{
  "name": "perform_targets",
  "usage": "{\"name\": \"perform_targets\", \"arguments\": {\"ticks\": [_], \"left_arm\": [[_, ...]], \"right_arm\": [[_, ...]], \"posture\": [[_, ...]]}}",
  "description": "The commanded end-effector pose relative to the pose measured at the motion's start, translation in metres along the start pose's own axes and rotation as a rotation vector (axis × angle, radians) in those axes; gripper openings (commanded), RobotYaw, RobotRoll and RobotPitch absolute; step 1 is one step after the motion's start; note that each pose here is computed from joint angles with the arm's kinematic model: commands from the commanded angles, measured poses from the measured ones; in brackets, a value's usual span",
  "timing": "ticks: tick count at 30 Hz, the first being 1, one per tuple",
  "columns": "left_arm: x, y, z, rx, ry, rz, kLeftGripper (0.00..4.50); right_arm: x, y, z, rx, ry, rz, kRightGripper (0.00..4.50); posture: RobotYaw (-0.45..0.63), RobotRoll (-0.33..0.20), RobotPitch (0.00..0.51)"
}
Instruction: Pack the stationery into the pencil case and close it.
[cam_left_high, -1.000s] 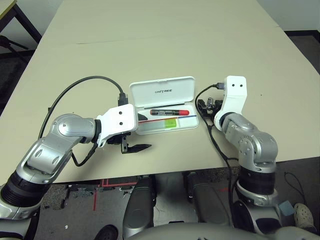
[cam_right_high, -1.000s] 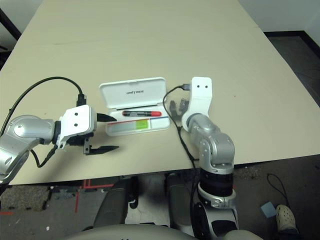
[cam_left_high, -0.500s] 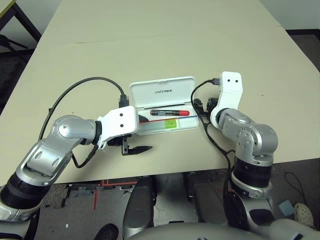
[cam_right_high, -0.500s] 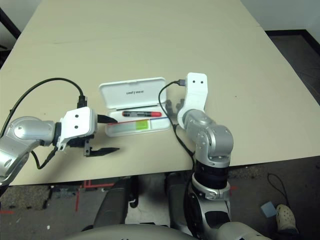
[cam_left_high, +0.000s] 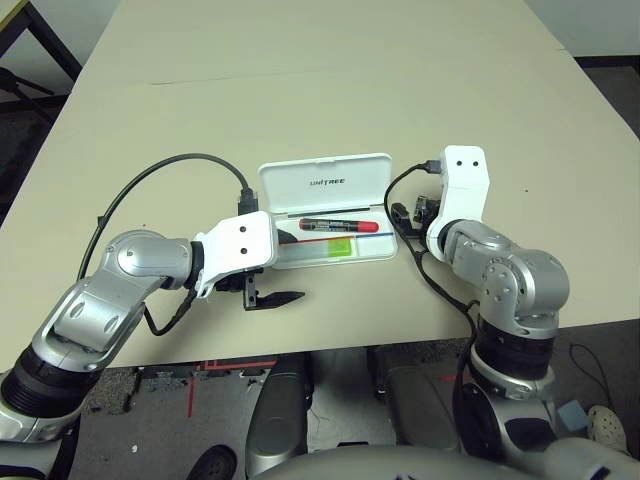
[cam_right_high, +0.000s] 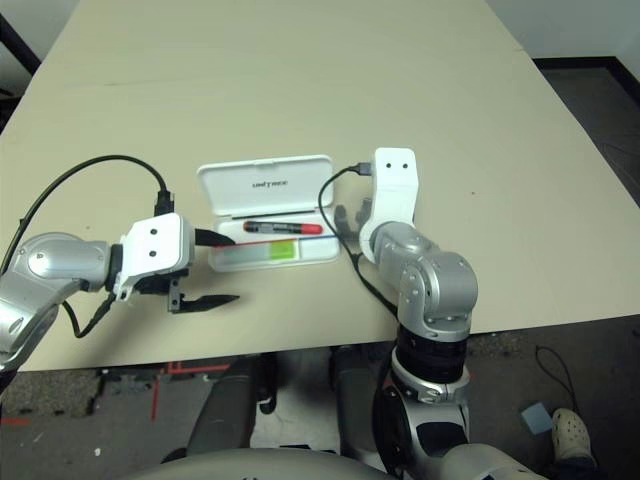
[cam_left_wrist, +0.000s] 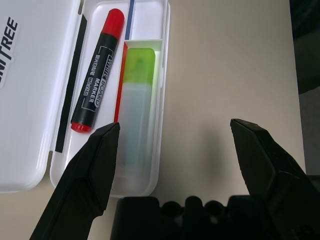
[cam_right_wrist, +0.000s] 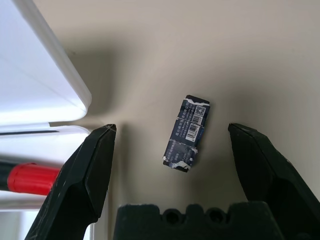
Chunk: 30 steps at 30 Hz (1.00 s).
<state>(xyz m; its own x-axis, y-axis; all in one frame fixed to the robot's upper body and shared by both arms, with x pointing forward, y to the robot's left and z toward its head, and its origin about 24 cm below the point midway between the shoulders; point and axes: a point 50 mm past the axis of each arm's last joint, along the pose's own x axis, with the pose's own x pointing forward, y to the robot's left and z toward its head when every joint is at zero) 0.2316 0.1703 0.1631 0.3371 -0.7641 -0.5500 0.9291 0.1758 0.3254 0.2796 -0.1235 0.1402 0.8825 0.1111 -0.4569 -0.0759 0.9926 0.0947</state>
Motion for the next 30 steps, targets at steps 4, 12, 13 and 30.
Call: {"name": "perform_targets", "arguments": {"ticks": [4, 12, 13, 30], "left_arm": [[0.0023, -0.0014, -0.0009, -0.007, 0.003, -0.015, 4.45], [0.0024, -0.0017, -0.0004, -0.004, 0.002, -0.018, 4.45], [0.0025, -0.0017, -0.0002, -0.003, 0.002, -0.019, 4.45], [0.0025, -0.0038, 0.001, -0.008, 0.0, -0.016, 4.5]], "right_arm": [[-0.0033, -0.0079, -0.0044, -0.011, 0.008, -0.033, 4.5], [-0.0033, -0.0118, -0.0066, -0.009, 0.018, -0.058, 4.5], [-0.003, -0.012, -0.0072, -0.009, 0.02, -0.059, 4.5], [0.0053, -0.0093, -0.0094, -0.019, 0.035, -0.024, 0.88]], "posture": [[0.01, 0.0, 0.241], [0.01, 0.0, 0.24], [0.01, 0.0, 0.239], [0.03, 0.0, 0.241]]}}
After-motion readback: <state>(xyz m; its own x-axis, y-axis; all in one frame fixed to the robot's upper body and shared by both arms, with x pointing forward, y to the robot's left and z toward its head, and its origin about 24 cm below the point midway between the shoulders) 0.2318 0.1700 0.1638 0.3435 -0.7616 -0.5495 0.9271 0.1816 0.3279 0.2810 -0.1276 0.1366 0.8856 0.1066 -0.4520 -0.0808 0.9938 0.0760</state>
